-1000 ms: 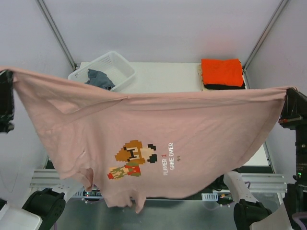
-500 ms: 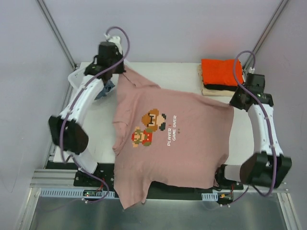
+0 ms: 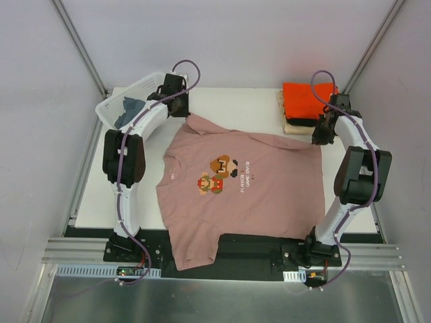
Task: Fold and stack the t-shirts
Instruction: Flatten out the tshirt, then fold the flattened tshirt in 1/3 of the way
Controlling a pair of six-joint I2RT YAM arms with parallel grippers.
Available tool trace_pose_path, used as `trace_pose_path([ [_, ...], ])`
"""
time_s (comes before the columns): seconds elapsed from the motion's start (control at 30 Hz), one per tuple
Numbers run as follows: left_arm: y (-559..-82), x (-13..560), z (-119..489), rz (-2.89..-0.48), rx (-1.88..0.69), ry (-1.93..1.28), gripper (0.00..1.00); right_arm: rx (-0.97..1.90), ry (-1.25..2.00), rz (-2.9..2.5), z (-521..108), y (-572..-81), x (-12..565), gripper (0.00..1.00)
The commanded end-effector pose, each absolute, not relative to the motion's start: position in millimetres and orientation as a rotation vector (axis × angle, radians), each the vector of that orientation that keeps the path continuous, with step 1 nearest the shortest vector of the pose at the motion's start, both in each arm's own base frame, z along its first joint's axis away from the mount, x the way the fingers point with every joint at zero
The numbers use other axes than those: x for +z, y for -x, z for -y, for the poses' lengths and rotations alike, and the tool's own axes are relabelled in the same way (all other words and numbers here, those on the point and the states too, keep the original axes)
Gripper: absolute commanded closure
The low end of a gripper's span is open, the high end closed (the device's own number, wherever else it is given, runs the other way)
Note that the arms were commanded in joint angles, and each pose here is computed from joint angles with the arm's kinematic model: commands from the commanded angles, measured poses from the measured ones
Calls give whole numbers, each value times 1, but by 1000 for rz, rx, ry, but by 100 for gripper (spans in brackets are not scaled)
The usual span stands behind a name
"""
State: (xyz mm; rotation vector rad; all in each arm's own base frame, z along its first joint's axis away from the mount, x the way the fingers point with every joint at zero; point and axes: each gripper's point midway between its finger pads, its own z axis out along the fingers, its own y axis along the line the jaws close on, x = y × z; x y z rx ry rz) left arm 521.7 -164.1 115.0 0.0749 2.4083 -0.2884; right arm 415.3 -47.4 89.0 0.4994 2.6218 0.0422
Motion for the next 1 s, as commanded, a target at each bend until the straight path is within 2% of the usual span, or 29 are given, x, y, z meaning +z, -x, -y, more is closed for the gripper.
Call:
trace_pose_path([
  [0.0,-526,138,165,-2351,-334,-29,100,36,-465,-2549,54,-437,111,87],
  [0.37,-459,162,155,-2356,-369,186,100,-10,-506,-2577,55,-404,121,89],
  [0.5,-428,179,143,-2311,-290,238,100,-44,-536,-2590,59,-390,129,89],
  [0.53,-423,178,133,-2299,-231,276,100,-65,-546,-2599,62,-386,130,89],
  [0.97,-319,169,128,-2327,-278,476,100,-104,-559,-2658,67,-361,145,88],
])
